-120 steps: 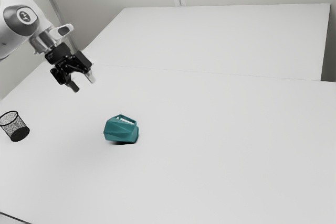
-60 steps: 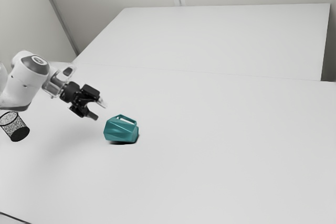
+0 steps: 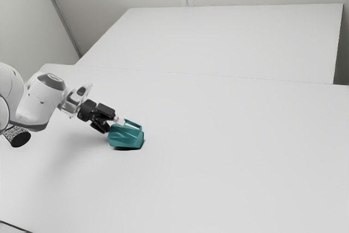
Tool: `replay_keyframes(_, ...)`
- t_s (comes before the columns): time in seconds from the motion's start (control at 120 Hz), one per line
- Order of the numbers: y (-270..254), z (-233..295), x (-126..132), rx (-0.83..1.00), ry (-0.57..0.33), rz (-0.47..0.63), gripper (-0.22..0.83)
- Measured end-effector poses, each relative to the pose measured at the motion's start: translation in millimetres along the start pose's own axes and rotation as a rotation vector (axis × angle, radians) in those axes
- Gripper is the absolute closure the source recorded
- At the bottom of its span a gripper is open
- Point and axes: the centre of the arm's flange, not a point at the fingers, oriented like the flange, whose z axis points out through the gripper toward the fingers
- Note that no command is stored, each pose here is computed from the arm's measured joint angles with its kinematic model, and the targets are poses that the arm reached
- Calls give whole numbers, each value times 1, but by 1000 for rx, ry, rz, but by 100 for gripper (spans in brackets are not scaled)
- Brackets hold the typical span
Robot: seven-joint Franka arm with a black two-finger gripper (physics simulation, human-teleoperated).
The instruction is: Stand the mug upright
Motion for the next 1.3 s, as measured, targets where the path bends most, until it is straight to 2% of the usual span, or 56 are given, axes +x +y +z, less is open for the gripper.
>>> replay_keyframes(0.033,1,1,0,-6,-2,11,6)
replay_keyframes(0.142,4,0,1,-16,-2,47,36)
replay_keyframes(0.2,5,-1,1,-21,-2,65,48)
replay_keyframes(0.283,7,-2,2,-24,0,89,60)
replay_keyframes(0.383,13,-5,4,-24,4,120,68)
replay_keyframes(0.683,27,-12,3,-28,12,188,77)
replay_keyframes(0.8,69,-25,12,-9,15,270,78)
replay_keyframes(0.95,144,-22,47,188,-170,442,79)
replay_keyframes(1.042,175,-13,59,349,-286,501,79)
replay_keyframes(1.167,184,-13,62,562,-365,507,79)
replay_keyframes(1.3,187,22,62,703,-415,523,79)
